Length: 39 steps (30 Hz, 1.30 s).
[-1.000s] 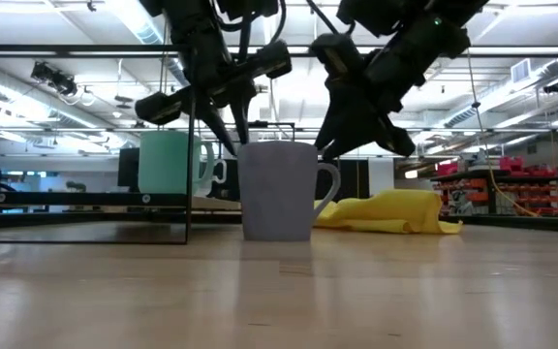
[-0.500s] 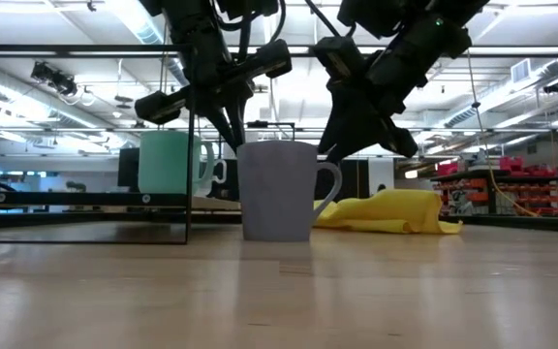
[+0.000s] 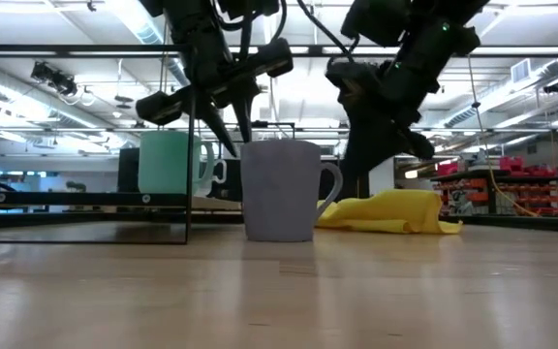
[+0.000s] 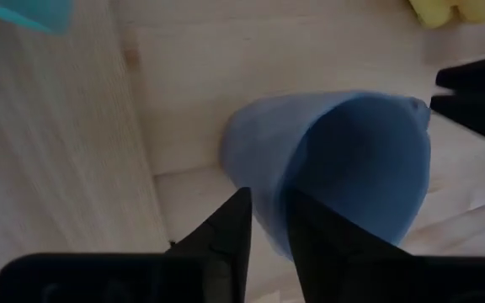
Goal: Stack small to large cups/mugs on shelf
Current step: Put the blue mug on the shelf
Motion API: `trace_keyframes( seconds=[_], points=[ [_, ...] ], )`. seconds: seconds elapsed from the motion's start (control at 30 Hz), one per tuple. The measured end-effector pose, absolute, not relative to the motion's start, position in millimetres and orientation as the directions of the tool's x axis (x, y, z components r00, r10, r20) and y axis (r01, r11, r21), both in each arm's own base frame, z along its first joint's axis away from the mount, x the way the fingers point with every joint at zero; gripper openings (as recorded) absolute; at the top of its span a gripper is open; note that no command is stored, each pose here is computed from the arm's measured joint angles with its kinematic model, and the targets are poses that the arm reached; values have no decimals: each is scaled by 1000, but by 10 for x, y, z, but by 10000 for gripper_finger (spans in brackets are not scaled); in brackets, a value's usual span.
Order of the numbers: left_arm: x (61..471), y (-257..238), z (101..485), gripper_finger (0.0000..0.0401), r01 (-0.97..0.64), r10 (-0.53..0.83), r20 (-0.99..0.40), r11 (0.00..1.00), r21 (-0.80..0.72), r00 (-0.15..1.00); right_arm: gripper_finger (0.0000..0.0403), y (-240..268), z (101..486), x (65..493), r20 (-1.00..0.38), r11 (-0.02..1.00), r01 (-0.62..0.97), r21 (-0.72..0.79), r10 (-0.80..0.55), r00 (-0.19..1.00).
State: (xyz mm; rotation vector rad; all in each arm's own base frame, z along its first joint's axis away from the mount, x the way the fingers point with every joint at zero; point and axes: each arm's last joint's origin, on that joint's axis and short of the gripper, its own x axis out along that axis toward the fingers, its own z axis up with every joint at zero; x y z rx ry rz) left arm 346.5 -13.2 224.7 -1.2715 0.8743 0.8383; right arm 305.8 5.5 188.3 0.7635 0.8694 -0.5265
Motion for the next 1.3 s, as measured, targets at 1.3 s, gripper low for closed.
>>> trace_keyframes(
  seconds=[1.3],
  points=[
    [3553, -150, 2078, 25, -903, -1, -909, 116, -414, 417, 89, 193, 1709, 3145, -834, 659, 669, 344, -114, 541]
  ],
)
